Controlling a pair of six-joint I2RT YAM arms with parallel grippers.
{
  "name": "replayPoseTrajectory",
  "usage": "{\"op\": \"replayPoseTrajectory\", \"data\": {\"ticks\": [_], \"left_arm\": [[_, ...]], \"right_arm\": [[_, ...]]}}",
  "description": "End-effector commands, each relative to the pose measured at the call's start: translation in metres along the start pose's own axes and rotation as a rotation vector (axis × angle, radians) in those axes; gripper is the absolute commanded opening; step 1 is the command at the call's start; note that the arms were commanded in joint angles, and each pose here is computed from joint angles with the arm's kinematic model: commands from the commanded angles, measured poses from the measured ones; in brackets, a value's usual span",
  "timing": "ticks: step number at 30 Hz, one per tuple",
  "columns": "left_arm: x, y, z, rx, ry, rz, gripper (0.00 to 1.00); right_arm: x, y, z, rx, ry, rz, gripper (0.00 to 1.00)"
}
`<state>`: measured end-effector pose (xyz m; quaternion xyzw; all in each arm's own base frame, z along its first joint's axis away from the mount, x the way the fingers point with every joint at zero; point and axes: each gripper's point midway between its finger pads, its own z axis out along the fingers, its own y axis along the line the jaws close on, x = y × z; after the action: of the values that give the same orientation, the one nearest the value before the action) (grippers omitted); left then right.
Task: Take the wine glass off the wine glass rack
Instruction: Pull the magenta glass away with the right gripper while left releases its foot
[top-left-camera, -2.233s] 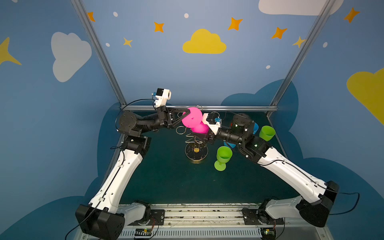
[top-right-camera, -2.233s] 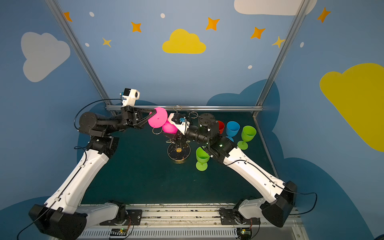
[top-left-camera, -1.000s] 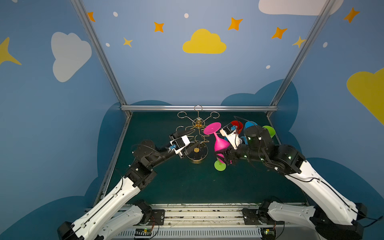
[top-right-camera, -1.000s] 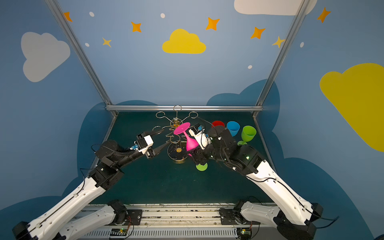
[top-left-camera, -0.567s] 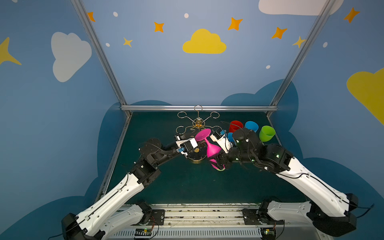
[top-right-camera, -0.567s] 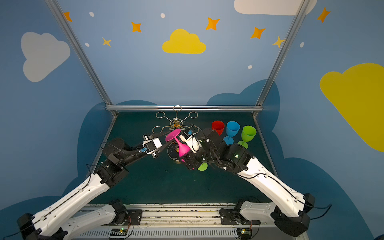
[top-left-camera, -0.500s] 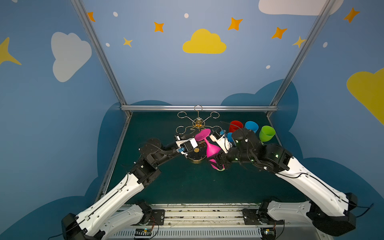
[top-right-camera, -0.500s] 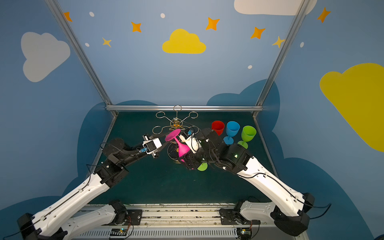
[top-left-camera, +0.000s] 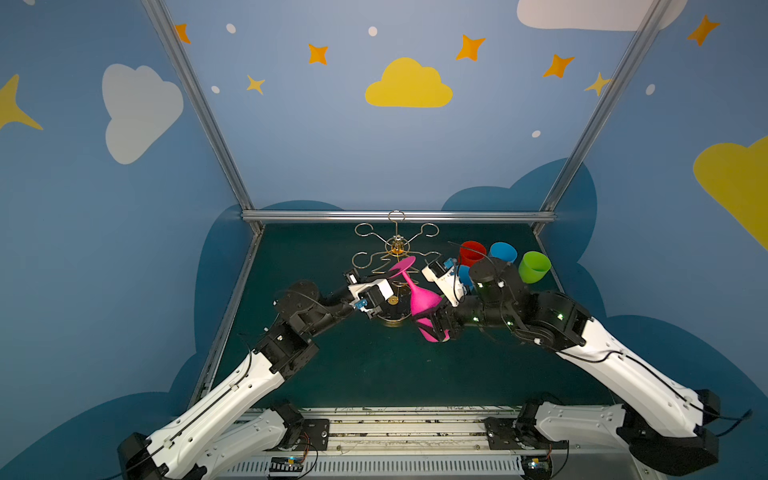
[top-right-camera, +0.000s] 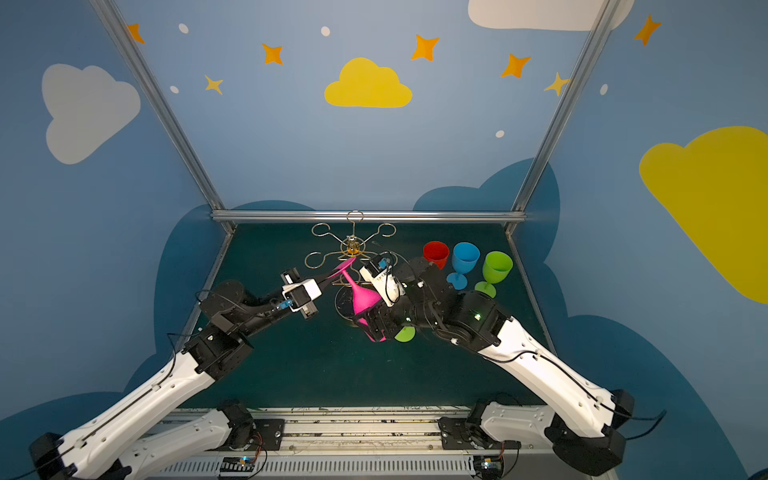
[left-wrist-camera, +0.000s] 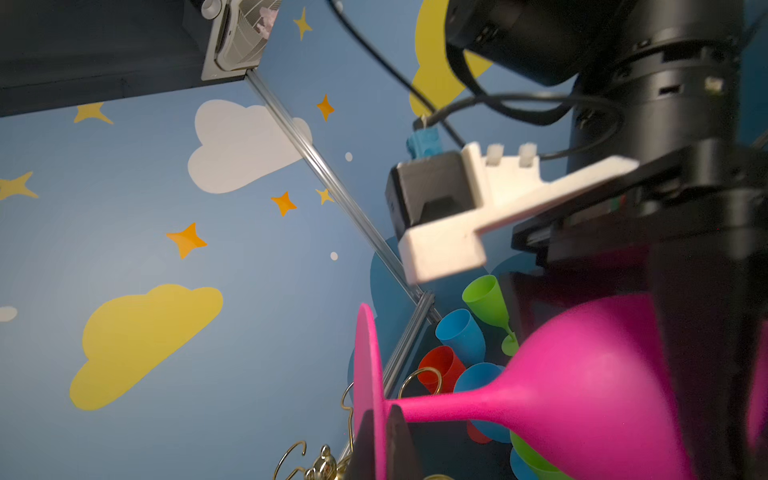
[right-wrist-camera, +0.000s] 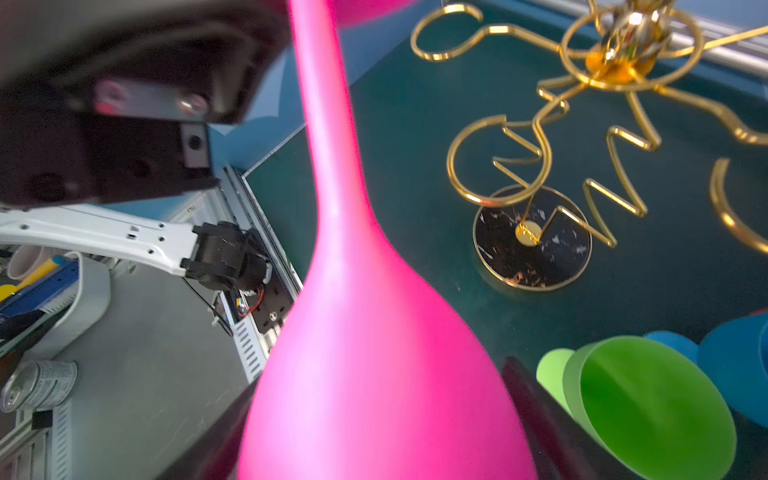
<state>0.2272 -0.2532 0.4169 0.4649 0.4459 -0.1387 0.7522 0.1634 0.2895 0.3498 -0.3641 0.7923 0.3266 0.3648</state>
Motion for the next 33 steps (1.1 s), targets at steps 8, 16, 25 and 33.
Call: {"op": "replayPoseTrajectory", "data": {"ticks": [8, 16, 25, 33], "left_arm": [[0.021, 0.033, -0.016, -0.229, 0.080, -0.427, 0.03], [0.023, 0.035, -0.016, -0.244, 0.078, -0.571, 0.03], [0.027, 0.028, -0.013, -0.212, 0.089, -0.607, 0.03], [0.023, 0.018, -0.014, -0.159, 0.072, -0.622, 0.03]], "right_arm": [[-0.060, 0.002, -0.111, -0.042, -0.516, -0.018, 0.84], [-0.024, -0.027, -0.119, 0.089, -0.504, 0.078, 0.74], [-0.028, -0.031, -0.078, 0.045, -0.445, 0.098, 0.64], [-0.047, -0.029, -0.051, 0.002, -0.433, 0.092, 0.38]]}}
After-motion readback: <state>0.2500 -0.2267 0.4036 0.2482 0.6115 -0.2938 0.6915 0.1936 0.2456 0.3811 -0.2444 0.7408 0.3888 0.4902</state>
